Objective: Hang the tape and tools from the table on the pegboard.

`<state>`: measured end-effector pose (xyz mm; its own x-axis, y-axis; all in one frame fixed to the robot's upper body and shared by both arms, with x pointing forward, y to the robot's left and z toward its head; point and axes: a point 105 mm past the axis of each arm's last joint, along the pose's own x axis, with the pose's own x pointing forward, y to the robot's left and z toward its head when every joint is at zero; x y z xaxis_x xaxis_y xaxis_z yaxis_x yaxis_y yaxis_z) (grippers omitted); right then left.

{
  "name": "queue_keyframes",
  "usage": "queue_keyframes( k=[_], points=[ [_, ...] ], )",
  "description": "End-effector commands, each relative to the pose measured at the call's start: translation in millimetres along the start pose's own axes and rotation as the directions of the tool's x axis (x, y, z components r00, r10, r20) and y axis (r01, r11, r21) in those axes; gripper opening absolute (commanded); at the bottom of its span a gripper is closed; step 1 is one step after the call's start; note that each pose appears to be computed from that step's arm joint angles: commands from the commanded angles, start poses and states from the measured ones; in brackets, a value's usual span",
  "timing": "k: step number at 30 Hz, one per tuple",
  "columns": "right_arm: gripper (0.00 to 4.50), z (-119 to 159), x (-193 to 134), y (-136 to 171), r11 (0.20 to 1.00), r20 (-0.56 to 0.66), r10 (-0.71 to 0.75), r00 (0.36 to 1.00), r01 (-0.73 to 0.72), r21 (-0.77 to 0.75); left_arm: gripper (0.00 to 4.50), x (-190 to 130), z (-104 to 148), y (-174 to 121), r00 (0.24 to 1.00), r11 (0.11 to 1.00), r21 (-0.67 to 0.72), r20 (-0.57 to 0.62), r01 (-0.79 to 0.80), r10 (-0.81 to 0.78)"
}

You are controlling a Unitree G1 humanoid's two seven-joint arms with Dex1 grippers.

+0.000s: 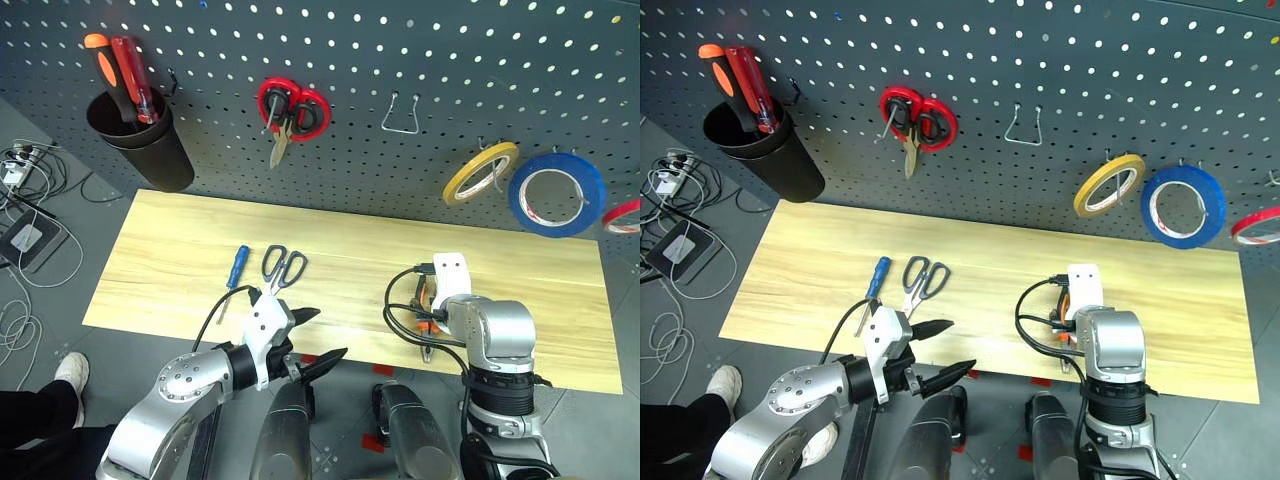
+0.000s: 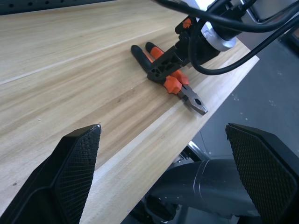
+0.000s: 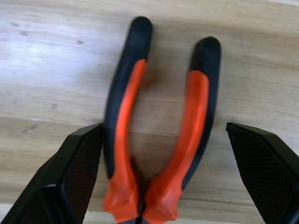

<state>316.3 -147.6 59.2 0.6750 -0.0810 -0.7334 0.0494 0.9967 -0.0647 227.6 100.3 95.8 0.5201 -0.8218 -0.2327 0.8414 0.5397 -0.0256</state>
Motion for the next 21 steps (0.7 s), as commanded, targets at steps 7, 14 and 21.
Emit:
queue_keyframes(
  k=[7, 14, 21],
  points=[
    [4.07, -0.7, 3.3, -6.6, 0.994, -0.028, -0.053, 0.998, 0.056, 0.098, 4.5, 2.8, 8.9, -9.2, 0.999, 0.999, 0.009, 0.032, 0.031, -0.031],
    [3.09, 0.8, 2.0, -8.1, 0.992, -0.024, -0.064, 0.998, 0.067, 0.106, 4.5, 4.5, 10.7, -8.0, 0.998, 0.999, 0.015, 0.037, 0.04, -0.041],
    [3.09, 18.1, -3.3, 3.4, 0.998, 0.099, 0.057, 0.993, -0.061, 0.03, 4.5, 7.2, 12.8, -8.1, 0.998, 0.999, 0.026, 0.047, 0.045, -0.046]
  ],
)
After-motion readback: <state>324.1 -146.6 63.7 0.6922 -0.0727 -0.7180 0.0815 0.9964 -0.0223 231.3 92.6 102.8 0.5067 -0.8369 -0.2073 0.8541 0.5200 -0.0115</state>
